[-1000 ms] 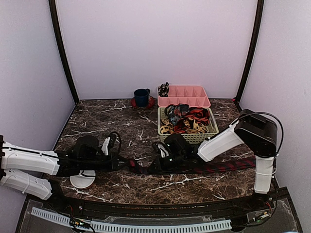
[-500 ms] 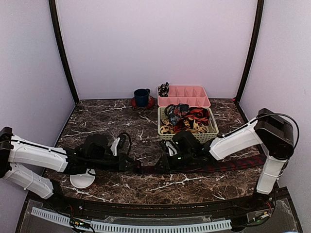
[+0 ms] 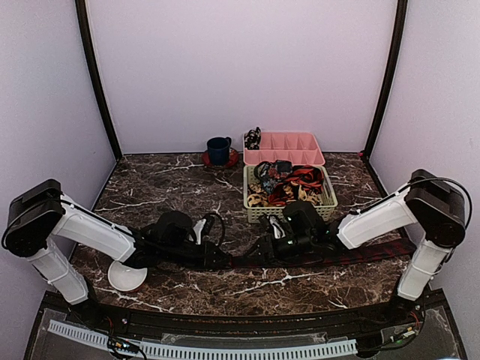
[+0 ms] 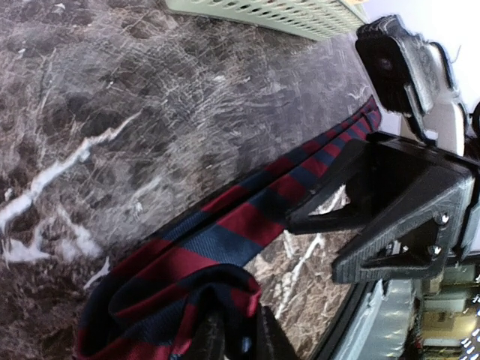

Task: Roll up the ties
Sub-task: Roll the tie at the center of the board.

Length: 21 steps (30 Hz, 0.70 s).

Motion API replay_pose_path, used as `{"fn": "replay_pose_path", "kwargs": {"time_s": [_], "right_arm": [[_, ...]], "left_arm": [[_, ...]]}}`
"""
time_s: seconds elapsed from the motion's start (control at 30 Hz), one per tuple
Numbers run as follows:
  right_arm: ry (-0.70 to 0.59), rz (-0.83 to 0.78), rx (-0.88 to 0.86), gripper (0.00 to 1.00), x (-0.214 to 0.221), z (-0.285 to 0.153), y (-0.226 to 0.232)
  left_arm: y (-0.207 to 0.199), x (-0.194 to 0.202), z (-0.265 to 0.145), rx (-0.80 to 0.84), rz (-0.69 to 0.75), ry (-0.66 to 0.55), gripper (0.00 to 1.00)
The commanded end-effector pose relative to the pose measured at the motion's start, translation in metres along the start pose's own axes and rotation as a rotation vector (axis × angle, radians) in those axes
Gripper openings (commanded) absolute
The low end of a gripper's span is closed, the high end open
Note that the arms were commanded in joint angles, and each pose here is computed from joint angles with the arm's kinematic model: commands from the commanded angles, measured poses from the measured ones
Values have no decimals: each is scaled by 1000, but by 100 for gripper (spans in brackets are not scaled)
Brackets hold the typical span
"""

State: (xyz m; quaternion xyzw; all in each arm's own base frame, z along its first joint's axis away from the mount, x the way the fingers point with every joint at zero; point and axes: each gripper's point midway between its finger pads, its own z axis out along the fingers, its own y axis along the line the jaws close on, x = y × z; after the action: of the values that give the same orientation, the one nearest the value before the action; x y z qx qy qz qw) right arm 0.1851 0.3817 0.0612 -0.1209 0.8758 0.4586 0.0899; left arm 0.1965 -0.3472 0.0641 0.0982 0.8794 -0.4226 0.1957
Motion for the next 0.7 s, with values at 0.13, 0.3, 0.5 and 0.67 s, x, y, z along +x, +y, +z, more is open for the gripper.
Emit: {"fn": "replay_pose_path", "kwargs": {"time_s": [0.13, 0.3, 0.5, 0.67], "right_arm": [[-4, 35, -41, 49, -9, 16, 1], [-3, 49, -55, 47, -15, 24, 4], [10, 38, -63, 41, -17, 35, 13], [27, 34, -39, 35, -15, 42, 10]], "left_arm": [[8, 8, 7, 55, -74, 11, 42], [16, 12, 8, 62, -109, 12, 39], [19, 11, 9, 93, -153, -3, 32], [21, 9, 11, 122, -187, -9, 23]]}}
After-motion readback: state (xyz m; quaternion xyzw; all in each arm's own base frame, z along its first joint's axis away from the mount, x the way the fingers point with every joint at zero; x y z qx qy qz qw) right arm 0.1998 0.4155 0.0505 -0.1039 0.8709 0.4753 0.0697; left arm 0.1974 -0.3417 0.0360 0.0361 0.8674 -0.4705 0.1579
